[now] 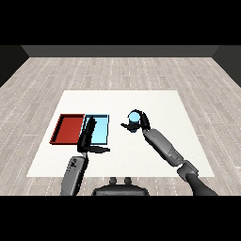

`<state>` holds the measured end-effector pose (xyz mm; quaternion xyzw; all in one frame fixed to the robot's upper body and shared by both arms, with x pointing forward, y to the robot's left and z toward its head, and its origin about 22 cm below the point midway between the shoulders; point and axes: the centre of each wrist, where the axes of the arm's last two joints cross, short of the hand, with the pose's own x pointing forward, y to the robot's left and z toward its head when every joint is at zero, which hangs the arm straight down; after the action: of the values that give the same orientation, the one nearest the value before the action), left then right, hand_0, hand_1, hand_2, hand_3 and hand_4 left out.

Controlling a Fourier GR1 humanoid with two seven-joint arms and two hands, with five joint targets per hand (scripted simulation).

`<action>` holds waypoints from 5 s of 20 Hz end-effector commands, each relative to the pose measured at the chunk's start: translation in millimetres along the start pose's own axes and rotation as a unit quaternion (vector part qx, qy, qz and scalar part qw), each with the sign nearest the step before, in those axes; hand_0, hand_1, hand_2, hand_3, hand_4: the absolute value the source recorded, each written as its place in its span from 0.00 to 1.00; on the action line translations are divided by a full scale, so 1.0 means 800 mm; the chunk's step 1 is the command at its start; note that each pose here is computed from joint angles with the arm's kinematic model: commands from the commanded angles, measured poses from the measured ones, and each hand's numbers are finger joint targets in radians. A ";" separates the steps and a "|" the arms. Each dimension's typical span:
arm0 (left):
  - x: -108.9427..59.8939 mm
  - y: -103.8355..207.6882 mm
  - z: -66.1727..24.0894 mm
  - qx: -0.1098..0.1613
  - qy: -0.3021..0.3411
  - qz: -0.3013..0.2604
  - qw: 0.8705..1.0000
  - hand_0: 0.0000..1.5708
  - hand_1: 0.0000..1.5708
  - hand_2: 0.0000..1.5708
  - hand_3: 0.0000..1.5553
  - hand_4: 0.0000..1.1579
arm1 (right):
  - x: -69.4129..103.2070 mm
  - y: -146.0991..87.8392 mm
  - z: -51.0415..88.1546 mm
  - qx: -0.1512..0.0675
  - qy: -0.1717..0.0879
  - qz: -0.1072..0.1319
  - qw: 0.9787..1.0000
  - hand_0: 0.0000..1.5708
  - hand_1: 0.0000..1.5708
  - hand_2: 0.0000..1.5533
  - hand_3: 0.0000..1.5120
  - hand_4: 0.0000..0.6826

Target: Pick the blue can and put it in the blue box

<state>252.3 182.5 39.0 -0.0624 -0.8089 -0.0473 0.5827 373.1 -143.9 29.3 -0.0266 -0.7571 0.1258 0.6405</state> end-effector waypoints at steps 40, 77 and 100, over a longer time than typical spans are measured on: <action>-0.042 -0.085 -0.057 -0.045 0.057 0.018 0.997 0.00 0.00 0.00 0.00 0.00 | 0.115 0.047 0.053 0.030 -0.078 0.021 0.996 0.94 0.94 0.94 0.92 0.87; -0.064 -0.142 -0.066 -0.027 0.092 0.036 0.995 1.00 1.00 1.00 0.98 1.00 | 0.142 0.090 0.065 0.062 -0.092 -0.006 0.994 0.95 0.95 0.94 0.91 0.83; -0.056 -0.101 -0.072 0.025 0.042 -0.002 0.999 1.00 1.00 1.00 0.96 0.98 | 0.114 0.081 0.062 0.088 -0.081 -0.019 0.993 0.00 0.00 0.00 0.00 0.00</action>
<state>295.6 76.9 -2.5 -0.0523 -0.7798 -0.0303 0.6231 299.1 -77.4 93.6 0.0518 -0.7891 0.1745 0.5866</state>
